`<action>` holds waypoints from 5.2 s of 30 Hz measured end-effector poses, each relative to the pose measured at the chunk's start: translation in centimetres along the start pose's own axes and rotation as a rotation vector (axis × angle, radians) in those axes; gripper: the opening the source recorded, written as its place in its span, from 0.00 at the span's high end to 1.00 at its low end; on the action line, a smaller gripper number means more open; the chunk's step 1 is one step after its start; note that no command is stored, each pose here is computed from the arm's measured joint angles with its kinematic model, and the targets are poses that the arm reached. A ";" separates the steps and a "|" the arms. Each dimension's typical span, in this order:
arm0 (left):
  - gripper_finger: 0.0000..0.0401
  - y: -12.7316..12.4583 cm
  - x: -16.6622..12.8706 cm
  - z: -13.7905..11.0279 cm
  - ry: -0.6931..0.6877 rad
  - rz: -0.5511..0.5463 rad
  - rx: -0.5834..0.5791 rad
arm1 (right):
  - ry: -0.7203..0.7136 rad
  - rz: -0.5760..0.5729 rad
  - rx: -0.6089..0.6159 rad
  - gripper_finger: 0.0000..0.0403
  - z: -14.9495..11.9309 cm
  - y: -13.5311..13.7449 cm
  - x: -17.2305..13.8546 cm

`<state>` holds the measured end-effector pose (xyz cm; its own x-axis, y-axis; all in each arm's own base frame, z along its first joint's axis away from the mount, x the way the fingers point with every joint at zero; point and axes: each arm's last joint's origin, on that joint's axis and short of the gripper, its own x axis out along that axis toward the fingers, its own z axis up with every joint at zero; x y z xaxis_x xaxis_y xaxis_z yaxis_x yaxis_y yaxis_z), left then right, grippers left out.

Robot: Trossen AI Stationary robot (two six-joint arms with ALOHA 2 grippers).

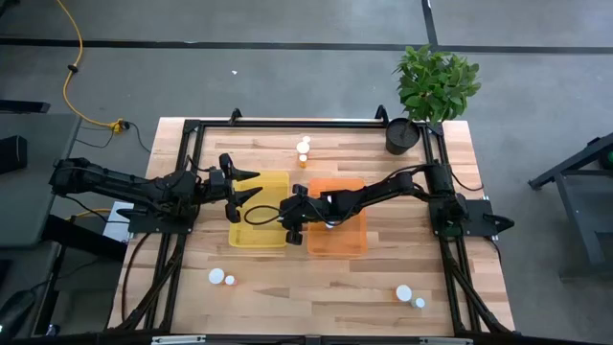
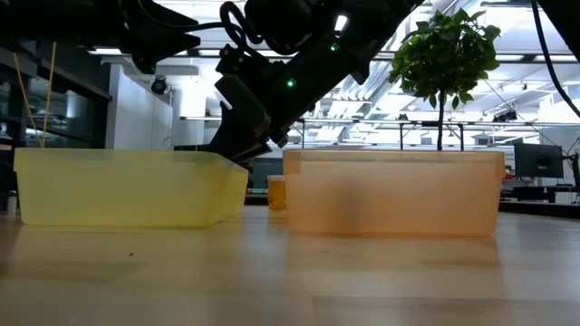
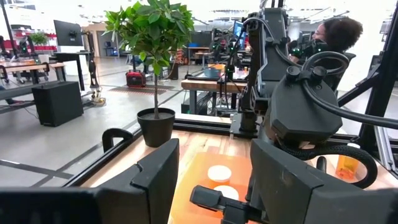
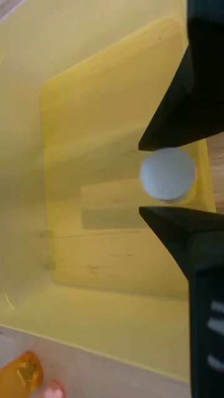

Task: Pick and place medicine bottles into bin by pill shape (circle, oval)
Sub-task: Put the left blue bottle pill into the orange bin, then put the yellow bottle pill into the yellow bin

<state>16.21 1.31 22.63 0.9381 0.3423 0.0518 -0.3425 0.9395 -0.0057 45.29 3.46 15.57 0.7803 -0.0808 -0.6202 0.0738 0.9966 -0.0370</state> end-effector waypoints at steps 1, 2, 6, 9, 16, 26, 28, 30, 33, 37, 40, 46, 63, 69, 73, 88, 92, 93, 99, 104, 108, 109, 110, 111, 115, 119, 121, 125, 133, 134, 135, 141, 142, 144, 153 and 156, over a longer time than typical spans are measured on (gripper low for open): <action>0.53 0.0 0.0 0.0 0.000 0.000 0.000 | 0.000 0.000 0.000 0.59 0.0 0.0 0.0; 0.53 0.0 0.0 0.0 0.000 0.000 0.000 | 0.000 0.000 0.000 0.57 0.0 0.0 0.0; 0.53 0.0 0.0 0.0 0.000 0.000 0.000 | 0.000 0.000 0.000 0.52 0.0 0.0 0.0; 0.53 0.0 0.0 0.0 0.000 0.000 0.000 | -0.012 0.001 -0.003 0.50 0.1 0.0 0.0; 0.53 0.0 0.0 0.0 0.004 0.000 0.002 | -0.037 0.006 -0.124 0.49 1.7 0.1 -2.2; 0.53 0.0 0.0 -0.3 0.029 -0.001 0.008 | -0.123 -0.067 -0.160 0.49 0.8 -0.1 -7.3; 0.53 0.0 0.0 -0.3 0.028 -0.002 0.009 | -0.166 -0.115 -0.120 0.49 -0.4 -1.0 -9.5; 0.53 0.0 0.0 -0.3 0.027 -0.001 0.011 | -0.235 -0.147 -0.075 0.49 -1.5 -1.8 -12.0; 0.53 0.0 0.0 -0.2 0.021 -0.001 0.007 | -0.345 -0.149 -0.034 0.49 -3.1 -2.6 -15.2; 0.53 0.0 0.0 -0.3 0.028 -0.004 -0.002 | -0.543 -0.134 -0.023 0.49 -4.5 -3.2 -19.0; 0.53 -0.1 0.0 -0.3 0.029 -0.024 0.003 | -0.637 -0.117 -0.021 0.49 -5.8 -3.5 -20.6; 0.53 -0.1 0.0 -0.3 0.025 -0.024 0.018 | -0.743 -0.113 0.009 0.49 -7.2 -3.9 -22.2; 0.53 -0.1 0.0 -0.3 0.025 -0.036 0.013 | -0.741 -0.115 0.014 0.49 -7.0 -3.8 -22.1; 0.53 -0.3 0.0 -0.3 0.030 -0.089 -0.031 | -0.740 -0.115 0.014 0.49 -7.0 -3.8 -22.1; 0.49 -0.5 0.0 -0.2 0.028 -0.171 -0.085 | -0.739 -0.115 0.014 0.49 -7.0 -3.8 -22.1; 0.22 -4.4 -1.0 1.8 0.039 -0.537 -0.202 | -0.738 -0.117 0.014 0.49 -7.0 -3.9 -22.1; 0.21 -7.5 -1.3 2.5 0.217 -0.549 -0.182 | -0.736 -0.117 0.014 0.49 -7.1 -3.9 -22.1; 0.21 -8.3 -1.5 2.5 0.281 -0.538 -0.173 | -0.736 -0.117 0.014 0.49 -7.1 -3.9 -22.0; 0.21 -14.1 -3.0 2.3 0.589 -0.500 -0.027 | -0.733 -0.118 0.013 0.49 -7.1 -3.9 -22.0; 0.21 -17.4 -4.3 2.0 0.699 -0.450 0.181 | -0.731 -0.118 0.013 0.49 -7.1 -3.9 -22.0; 0.22 -19.1 -4.8 1.0 0.750 -0.421 0.241 | -0.731 -0.118 0.013 0.49 -7.1 -3.9 -22.0; 0.22 -19.5 -4.9 0.6 0.767 -0.422 0.256 | -0.731 -0.118 0.013 0.49 -7.1 -3.9 -22.0; 0.22 -19.8 -5.1 0.2 0.785 -0.420 0.268 | -0.730 -0.118 0.013 0.49 -7.1 -3.9 -22.0; 0.22 -20.0 -5.2 -0.3 0.810 -0.418 0.280 | -0.730 -0.118 0.013 0.49 -7.1 -3.9 -22.0; 0.22 -20.1 -5.7 -2.1 0.939 -0.386 0.288 | -0.724 -0.118 0.011 0.49 -7.1 -3.9 -22.0; 0.22 -19.9 -6.0 -2.9 1.057 -0.335 0.232 | -0.718 -0.118 0.010 0.49 -7.2 -3.9 -21.9; 0.22 -19.9 -6.0 -3.1 1.071 -0.311 0.221 | -0.718 -0.118 0.010 0.49 -7.2 -3.9 -21.9; 0.22 -19.9 -6.0 -3.4 1.079 -0.296 0.232 | -0.717 -0.118 0.009 0.49 -7.2 -3.9 -21.9; 0.22 -20.5 -6.1 -5.5 1.166 -0.287 0.292 | -0.711 -0.118 0.008 0.49 -7.2 -3.9 -21.9; 0.22 -20.5 -6.1 -5.8 1.173 -0.281 0.302 | -0.711 -0.118 0.008 0.49 -7.2 -3.9 -21.9; 0.22 -20.5 -6.1 -6.0 1.179 -0.276 0.311 | -0.711 -0.118 0.008 0.49 -7.2 -3.9 -21.9; 0.22 -20.5 -6.0 -6.3 1.185 -0.267 0.321 | -0.711 -0.118 0.008 0.49 -7.2 -3.9 -21.9; 0.22 -20.5 -6.0 -6.3 1.185 -0.267 0.321 | -0.711 -0.118 0.008 0.49 -7.2 -3.9 -21.9; 0.23 -20.5 -6.0 -6.3 1.185 -0.266 0.322 | -0.711 -0.118 0.008 0.49 -7.2 -3.9 -21.9; 0.37 -21.1 -5.5 -5.0 1.135 -0.261 0.349 | -0.712 -0.118 0.008 0.49 -7.2 -3.9 -21.9; 0.42 -21.2 -5.5 -4.5 1.131 -0.267 0.370 | -0.711 -0.118 0.009 0.49 -7.2 -3.9 -21.9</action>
<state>18.59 -20.45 17.92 0.4326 0.1300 -0.8922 0.0473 0.9849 0.1665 23.44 1.49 23.62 0.9820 -0.1826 0.0484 0.1855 0.9805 -0.0643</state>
